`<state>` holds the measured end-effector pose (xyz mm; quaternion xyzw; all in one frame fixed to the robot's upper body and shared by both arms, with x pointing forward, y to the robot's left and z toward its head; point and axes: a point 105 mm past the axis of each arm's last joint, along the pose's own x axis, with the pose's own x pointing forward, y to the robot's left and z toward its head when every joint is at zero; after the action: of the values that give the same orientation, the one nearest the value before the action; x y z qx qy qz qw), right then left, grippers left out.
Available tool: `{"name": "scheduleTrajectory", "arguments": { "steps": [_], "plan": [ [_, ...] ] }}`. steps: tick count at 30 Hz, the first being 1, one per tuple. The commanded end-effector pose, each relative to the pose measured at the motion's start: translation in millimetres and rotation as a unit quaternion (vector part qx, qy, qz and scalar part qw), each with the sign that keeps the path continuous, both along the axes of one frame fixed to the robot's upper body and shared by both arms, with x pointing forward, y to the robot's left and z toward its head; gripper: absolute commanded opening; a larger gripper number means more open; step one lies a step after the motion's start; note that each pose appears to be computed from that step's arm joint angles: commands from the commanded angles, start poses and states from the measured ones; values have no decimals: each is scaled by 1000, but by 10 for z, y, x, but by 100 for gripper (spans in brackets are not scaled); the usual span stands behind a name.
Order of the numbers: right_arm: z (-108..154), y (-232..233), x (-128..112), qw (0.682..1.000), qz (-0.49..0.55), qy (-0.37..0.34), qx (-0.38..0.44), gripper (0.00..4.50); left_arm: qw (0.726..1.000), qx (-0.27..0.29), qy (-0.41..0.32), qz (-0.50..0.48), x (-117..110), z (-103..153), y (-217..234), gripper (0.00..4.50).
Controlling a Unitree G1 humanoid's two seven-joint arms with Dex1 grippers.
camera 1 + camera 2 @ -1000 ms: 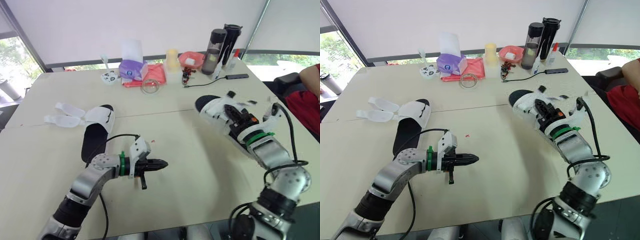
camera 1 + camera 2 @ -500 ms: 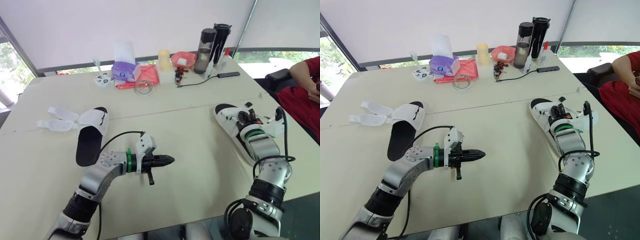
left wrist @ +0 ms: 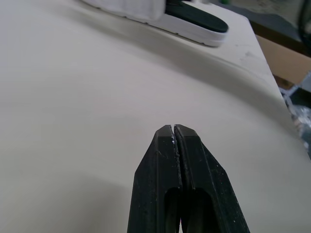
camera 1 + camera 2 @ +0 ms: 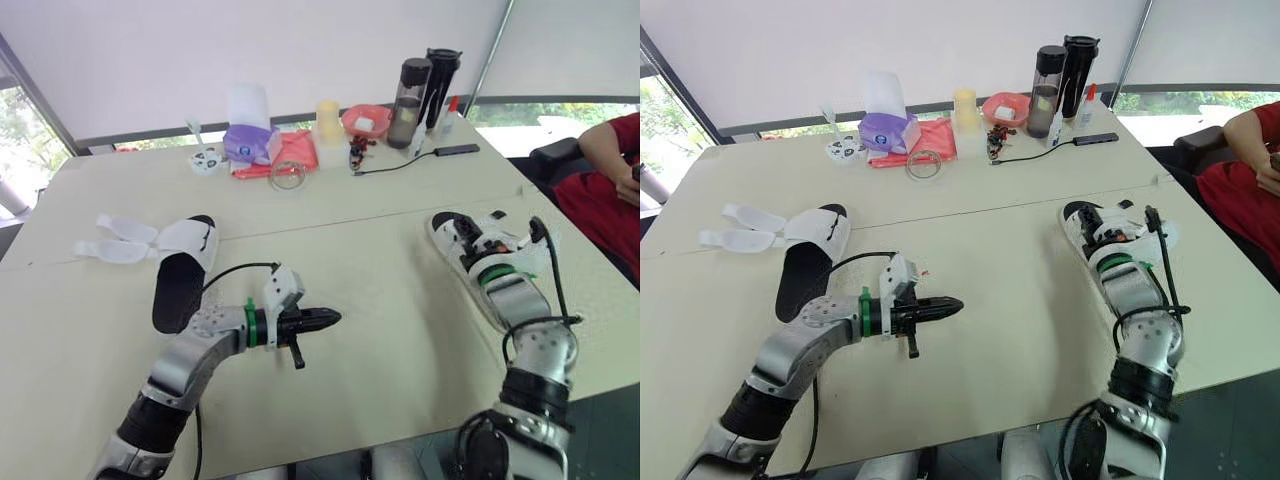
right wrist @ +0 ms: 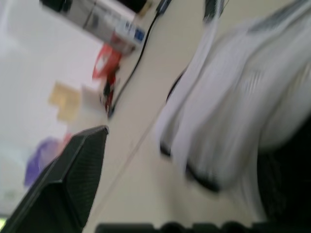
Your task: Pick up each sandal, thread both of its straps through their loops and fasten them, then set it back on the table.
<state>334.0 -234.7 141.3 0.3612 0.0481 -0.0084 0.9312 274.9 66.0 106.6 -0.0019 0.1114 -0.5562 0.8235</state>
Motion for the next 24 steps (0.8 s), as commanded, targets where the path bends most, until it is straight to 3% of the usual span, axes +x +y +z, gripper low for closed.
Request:
{"name": "scheduleTrajectory", "arguments": {
  "steps": [1, 3, 6, 10, 13, 15, 17, 18, 21, 24],
  "plan": [
    [164, 213, -265, 995, 79, -31, -47, 446, 1000, -8, -6, 11, -64, 89, 82, 0],
    [156, 183, -382, 996, 85, -30, -27, 446, 1000, -4, -1, 16, -105, 60, 119, 0],
    [153, 198, -552, 990, 122, -25, -66, 446, 1000, -5, 5, 29, -134, 55, 162, 0],
    [274, 497, -1093, 937, 313, -48, -147, 446, 990, -30, -28, 138, 57, 213, 362, 0],
    [402, 766, -1306, 891, 426, -64, -140, 446, 959, -43, -83, 267, 308, 411, 630, 0],
    [460, 957, -1368, 864, 478, -76, -140, 446, 922, -30, -120, 367, 451, 517, 899, 0],
    [475, 1051, -1396, 849, 502, -79, -144, 446, 902, -28, -136, 408, 488, 572, 1021, 0],
    [467, 1180, -1415, 833, 526, -85, -147, 446, 892, -1, -168, 419, 447, 646, 1108, 0],
    [435, 1438, -1344, 808, 554, -107, -167, 450, 850, 98, -267, 444, 295, 886, 1383, 87],
    [401, 1528, -1174, 802, 548, -123, -202, 450, 806, 192, -320, 459, 175, 998, 1683, 241]
  ]
}}
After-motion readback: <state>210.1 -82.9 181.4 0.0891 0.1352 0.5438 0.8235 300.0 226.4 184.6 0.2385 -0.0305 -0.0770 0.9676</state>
